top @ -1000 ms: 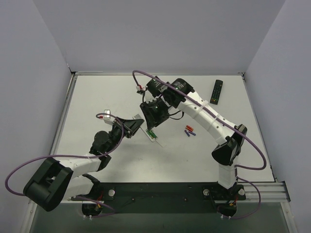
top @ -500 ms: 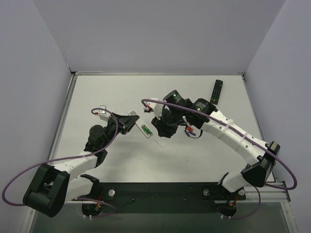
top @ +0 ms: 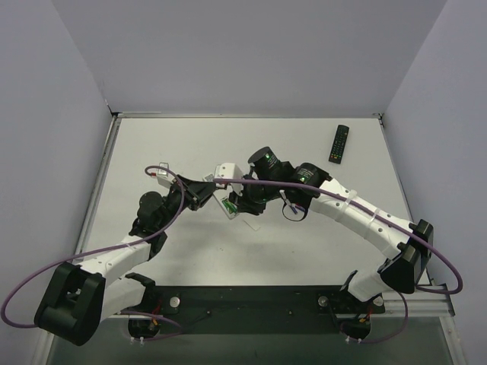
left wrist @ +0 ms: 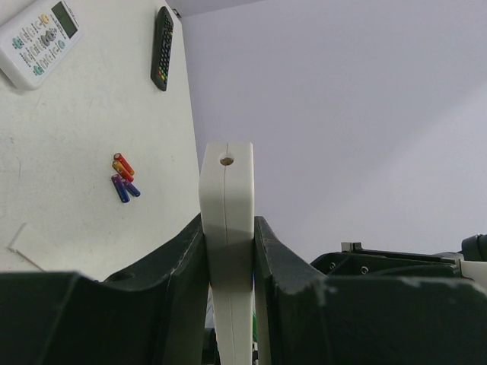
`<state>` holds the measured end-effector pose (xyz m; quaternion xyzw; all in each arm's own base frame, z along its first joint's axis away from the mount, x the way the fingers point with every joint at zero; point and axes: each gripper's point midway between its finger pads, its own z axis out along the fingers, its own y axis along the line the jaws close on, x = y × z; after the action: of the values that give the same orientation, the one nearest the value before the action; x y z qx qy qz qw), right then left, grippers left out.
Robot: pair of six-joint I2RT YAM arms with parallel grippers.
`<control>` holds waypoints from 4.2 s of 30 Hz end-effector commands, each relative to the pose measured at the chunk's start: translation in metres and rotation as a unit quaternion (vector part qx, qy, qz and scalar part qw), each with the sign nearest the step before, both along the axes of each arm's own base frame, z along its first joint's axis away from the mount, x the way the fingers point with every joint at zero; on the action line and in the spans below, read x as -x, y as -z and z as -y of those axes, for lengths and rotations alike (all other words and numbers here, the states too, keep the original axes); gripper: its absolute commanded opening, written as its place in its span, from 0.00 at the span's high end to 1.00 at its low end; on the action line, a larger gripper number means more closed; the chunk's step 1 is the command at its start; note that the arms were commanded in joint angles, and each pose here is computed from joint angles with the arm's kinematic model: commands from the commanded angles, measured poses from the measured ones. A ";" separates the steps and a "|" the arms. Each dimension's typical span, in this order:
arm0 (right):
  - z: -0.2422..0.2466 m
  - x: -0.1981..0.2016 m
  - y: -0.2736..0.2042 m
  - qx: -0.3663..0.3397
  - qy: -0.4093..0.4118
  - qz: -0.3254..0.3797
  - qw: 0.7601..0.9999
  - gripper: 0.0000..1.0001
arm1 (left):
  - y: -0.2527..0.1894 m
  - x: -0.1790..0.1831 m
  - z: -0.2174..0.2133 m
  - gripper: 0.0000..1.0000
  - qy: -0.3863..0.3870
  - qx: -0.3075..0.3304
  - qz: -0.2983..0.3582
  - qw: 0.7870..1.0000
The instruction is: Load the batteries into the remote control
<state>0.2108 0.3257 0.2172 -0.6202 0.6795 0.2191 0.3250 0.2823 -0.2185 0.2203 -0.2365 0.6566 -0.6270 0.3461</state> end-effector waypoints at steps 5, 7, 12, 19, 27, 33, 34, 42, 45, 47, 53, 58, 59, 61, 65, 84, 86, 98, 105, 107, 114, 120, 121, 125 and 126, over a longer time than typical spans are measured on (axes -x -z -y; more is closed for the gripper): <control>-0.014 0.004 -0.011 -0.024 -0.037 0.014 0.999 0.81 | -0.037 -0.002 0.000 1.00 0.007 0.008 0.056 0.998; -0.014 0.005 -0.010 -0.023 -0.040 0.012 0.999 0.81 | -0.036 -0.002 0.000 1.00 0.006 0.007 0.056 0.998; -0.013 0.008 -0.007 -0.015 -0.045 0.004 0.999 0.82 | -0.038 -0.002 0.000 1.00 0.007 0.006 0.058 0.998; -0.014 0.007 -0.001 -0.006 -0.045 0.001 0.999 0.85 | -0.040 -0.001 0.001 1.00 0.010 0.006 0.062 0.998; -0.018 0.002 0.000 -0.003 -0.043 0.005 0.999 0.89 | -0.042 -0.001 0.002 1.00 0.013 0.006 0.067 0.998; -0.021 -0.002 -0.001 -0.002 -0.037 0.006 0.999 0.92 | -0.045 0.000 0.002 1.00 0.016 0.003 0.074 0.997; -0.022 -0.003 0.001 -0.001 -0.035 0.004 0.999 0.93 | -0.047 0.000 0.003 1.00 0.017 0.003 0.077 0.997; -0.030 -0.012 0.016 0.018 -0.002 -0.025 1.000 0.99 | -0.058 0.004 0.004 1.00 0.024 0.006 0.105 0.994; -0.029 -0.020 0.025 0.033 0.027 -0.032 0.999 1.00 | -0.063 0.007 0.005 1.00 0.028 0.008 0.116 0.993; -0.030 -0.022 0.025 0.040 0.040 -0.036 0.998 1.00 | -0.066 0.008 0.005 1.00 0.029 0.008 0.125 0.992; -0.034 -0.035 0.035 0.057 0.088 -0.051 0.993 1.00 | -0.074 0.011 0.005 1.00 0.034 0.009 0.145 0.989; -0.040 -0.044 0.041 0.060 0.148 -0.077 0.984 1.00 | -0.077 0.013 0.006 1.00 0.035 0.010 0.150 0.988; -0.040 -0.045 0.042 0.062 0.156 -0.079 0.983 1.00 | -0.077 0.013 0.005 1.00 0.035 0.010 0.151 0.988; -0.041 -0.050 0.045 0.063 0.186 -0.088 0.977 1.00 | -0.078 0.014 0.005 1.00 0.034 0.011 0.152 0.988; -0.043 -0.058 0.050 0.061 0.230 -0.103 0.966 1.00 | -0.078 0.014 0.004 1.00 0.031 0.014 0.151 0.988; -0.047 -0.063 0.035 0.002 0.297 -0.205 0.933 1.00 | -0.067 0.015 -0.009 1.00 -0.007 0.031 0.151 0.988; -0.042 -0.067 0.023 -0.012 0.294 -0.192 0.936 1.00 | -0.058 0.010 -0.015 1.00 -0.025 0.030 0.137 0.990; -0.001 -0.056 0.004 -0.040 0.263 -0.154 0.952 0.56 | -0.025 0.002 -0.029 1.00 -0.067 0.001 0.111 0.992; -0.025 -0.037 0.003 -0.093 0.228 -0.225 0.943 0.51 | -0.032 0.003 -0.029 1.00 -0.068 -0.013 0.127 0.990; -0.030 -0.034 0.004 -0.102 0.227 -0.244 0.937 0.50 | -0.034 0.004 -0.028 1.00 -0.066 -0.013 0.131 0.989; -0.040 -0.031 0.000 -0.137 0.210 -0.286 0.925 0.48 | -0.039 0.005 -0.028 1.00 -0.065 -0.004 0.136 0.989; -0.037 -0.033 0.009 -0.145 0.217 -0.326 0.908 0.55 | -0.048 0.007 -0.032 1.00 -0.072 0.020 0.143 0.987; -0.037 -0.033 0.010 -0.146 0.217 -0.328 0.908 0.56 | -0.048 0.007 -0.032 1.00 -0.072 0.022 0.143 0.987; -0.037 -0.031 0.020 -0.141 0.216 -0.346 0.902 0.68 | -0.057 0.008 -0.033 1.00 -0.074 0.034 0.154 0.985; -0.037 -0.031 0.020 -0.142 0.215 -0.349 0.901 0.71 | -0.059 0.008 -0.032 1.00 -0.072 0.036 0.157 0.984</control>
<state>0.2439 0.3561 0.1969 -0.2899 0.8386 0.4151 0.2012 0.2800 -0.1885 0.2322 -0.2207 0.6129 -0.6117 0.4488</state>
